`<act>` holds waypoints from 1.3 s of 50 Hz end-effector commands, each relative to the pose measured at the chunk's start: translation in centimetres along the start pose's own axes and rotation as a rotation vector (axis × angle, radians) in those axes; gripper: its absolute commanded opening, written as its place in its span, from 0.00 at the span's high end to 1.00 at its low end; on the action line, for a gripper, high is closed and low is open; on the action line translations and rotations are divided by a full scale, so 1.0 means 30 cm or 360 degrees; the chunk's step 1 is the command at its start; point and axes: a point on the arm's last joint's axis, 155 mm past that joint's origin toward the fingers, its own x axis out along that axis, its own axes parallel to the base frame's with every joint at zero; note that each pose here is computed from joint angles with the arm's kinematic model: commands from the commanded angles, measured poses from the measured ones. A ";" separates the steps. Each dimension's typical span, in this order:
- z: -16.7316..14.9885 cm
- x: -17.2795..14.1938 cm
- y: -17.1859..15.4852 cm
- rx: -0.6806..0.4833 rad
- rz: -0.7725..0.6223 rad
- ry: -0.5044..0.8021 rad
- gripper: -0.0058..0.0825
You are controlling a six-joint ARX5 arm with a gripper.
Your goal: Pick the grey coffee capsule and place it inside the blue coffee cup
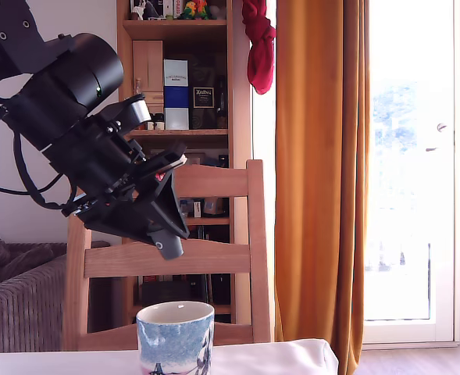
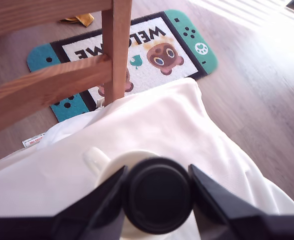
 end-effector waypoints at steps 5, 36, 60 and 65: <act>-0.095 0.048 0.027 -0.0031 0.0030 0.0127 0.70; -0.194 0.055 0.035 -0.0071 0.0052 0.0302 0.23; -0.107 -0.003 0.078 -0.0042 0.0136 0.0180 0.75; -0.070 -0.041 0.107 0.0023 0.0189 0.0130 0.95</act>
